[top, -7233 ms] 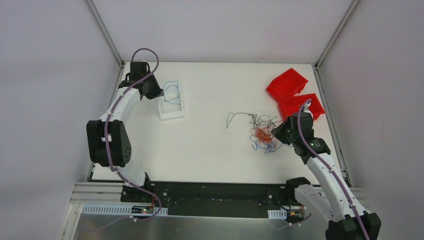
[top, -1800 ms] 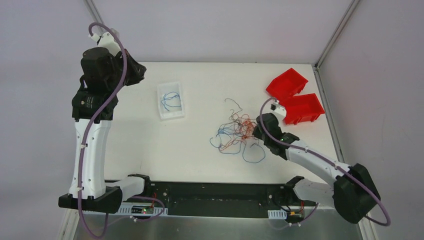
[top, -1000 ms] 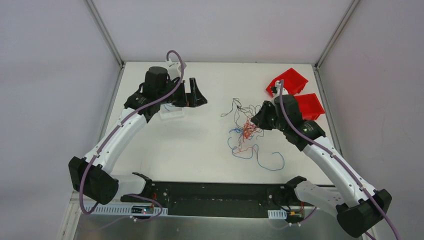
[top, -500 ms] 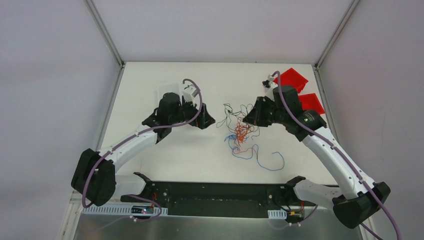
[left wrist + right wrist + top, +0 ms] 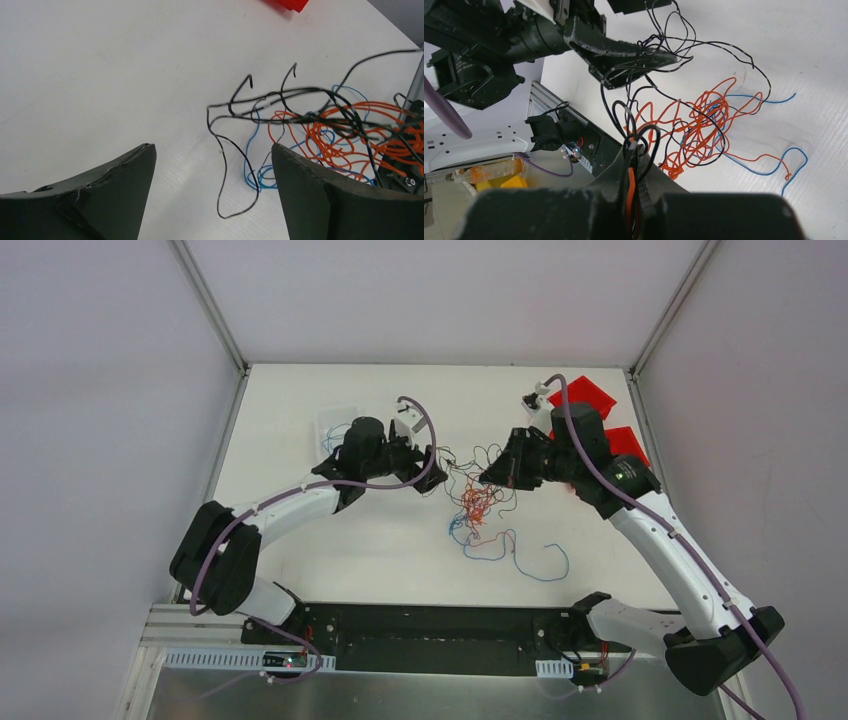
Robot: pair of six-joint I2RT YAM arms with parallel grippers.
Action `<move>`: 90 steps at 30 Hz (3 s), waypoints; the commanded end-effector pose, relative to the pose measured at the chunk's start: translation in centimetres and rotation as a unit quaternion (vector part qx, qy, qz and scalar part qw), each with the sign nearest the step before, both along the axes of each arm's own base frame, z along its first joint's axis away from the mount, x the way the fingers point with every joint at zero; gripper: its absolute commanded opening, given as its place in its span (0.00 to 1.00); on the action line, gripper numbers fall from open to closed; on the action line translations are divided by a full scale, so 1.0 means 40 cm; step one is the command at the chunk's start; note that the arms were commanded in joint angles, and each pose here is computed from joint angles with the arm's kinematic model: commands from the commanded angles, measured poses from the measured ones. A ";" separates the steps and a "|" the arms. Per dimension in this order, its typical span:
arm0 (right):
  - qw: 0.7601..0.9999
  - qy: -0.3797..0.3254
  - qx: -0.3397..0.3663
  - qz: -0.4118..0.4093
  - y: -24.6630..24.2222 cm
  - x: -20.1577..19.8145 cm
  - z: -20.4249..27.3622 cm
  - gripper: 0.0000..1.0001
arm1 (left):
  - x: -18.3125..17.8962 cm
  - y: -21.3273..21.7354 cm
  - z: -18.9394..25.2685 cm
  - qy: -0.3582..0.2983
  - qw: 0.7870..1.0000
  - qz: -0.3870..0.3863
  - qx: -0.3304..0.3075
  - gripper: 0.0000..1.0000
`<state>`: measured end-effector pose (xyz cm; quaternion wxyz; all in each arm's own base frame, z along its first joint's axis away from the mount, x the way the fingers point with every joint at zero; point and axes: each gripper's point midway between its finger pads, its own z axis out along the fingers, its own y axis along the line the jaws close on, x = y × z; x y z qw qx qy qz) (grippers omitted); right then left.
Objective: Untangle the cables
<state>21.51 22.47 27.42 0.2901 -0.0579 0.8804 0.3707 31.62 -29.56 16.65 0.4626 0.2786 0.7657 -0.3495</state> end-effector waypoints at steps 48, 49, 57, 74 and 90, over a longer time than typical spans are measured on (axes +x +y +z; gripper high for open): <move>0.824 -0.016 -0.091 -0.559 -0.603 0.071 -0.265 0.00 | 0.148 0.596 0.180 0.067 0.894 0.438 -0.070 0.00; 0.849 -0.009 -0.070 -0.523 -0.561 0.081 -0.264 0.00 | 0.145 0.580 0.186 0.069 0.901 0.422 -0.076 0.00; 0.937 0.008 -0.006 -0.350 -0.396 0.104 -0.246 0.71 | 0.117 0.520 0.277 0.049 0.926 0.359 -0.110 0.00; 0.987 -0.125 0.048 0.088 0.113 0.035 -0.103 0.87 | 0.038 0.424 0.519 0.003 0.955 0.239 -0.174 0.00; 0.960 -0.235 0.027 0.152 0.452 0.186 -0.214 0.60 | 0.019 0.432 0.645 -0.020 0.952 0.243 -0.186 0.00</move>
